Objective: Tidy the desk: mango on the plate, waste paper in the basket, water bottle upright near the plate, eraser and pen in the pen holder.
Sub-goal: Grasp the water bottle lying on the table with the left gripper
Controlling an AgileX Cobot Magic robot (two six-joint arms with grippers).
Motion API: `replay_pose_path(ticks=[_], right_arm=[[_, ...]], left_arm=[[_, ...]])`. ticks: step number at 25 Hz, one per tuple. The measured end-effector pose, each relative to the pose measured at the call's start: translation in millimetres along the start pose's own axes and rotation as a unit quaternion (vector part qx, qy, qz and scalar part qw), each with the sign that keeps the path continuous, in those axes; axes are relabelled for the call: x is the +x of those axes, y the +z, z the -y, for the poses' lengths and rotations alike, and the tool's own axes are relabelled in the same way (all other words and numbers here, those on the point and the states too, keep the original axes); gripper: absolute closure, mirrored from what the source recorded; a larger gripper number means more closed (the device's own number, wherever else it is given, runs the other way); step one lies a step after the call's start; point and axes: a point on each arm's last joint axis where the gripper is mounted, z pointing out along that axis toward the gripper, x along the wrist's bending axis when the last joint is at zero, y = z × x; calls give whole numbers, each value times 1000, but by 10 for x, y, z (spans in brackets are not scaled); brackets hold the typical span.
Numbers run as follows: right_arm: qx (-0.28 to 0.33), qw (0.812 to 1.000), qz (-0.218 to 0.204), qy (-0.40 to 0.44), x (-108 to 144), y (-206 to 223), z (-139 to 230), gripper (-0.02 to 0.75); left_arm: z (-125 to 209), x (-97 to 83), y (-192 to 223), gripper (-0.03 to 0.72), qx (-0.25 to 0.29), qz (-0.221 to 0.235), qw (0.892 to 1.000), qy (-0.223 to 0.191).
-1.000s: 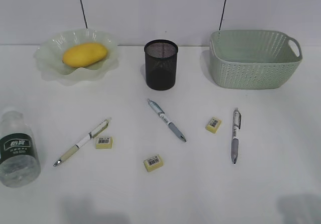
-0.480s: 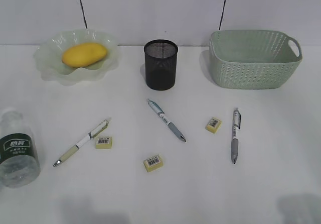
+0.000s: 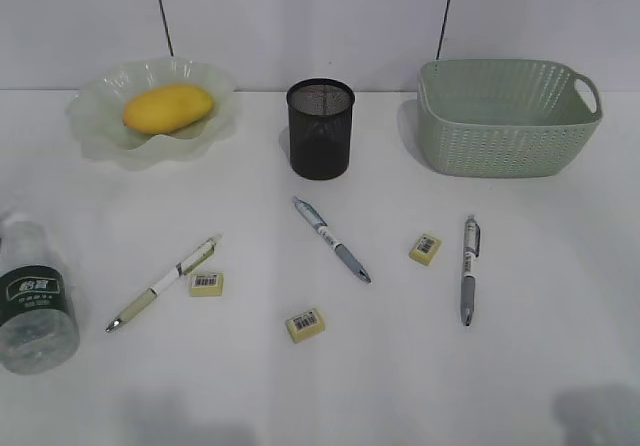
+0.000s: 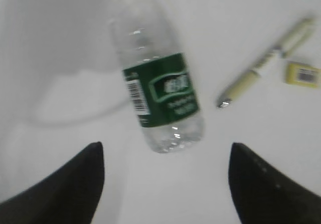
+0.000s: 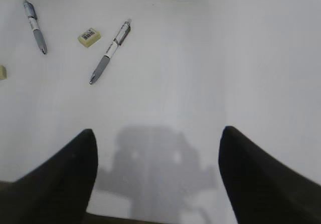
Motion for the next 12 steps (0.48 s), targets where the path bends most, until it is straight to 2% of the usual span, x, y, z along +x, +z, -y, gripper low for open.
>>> replay_pose_path(ticks=[3, 6, 12], right_arm=[[0, 1000, 0, 0, 0, 0, 0, 146], [0, 1000, 0, 0, 0, 0, 0, 146], [-1, 1000, 0, 0, 0, 0, -1, 146]], left_arm=[[-175, 89, 155, 79, 44, -16, 998, -49], [-387, 113, 271, 77, 71, -9, 994, -87], [-799, 22, 456, 77, 106, -14, 990, -97]])
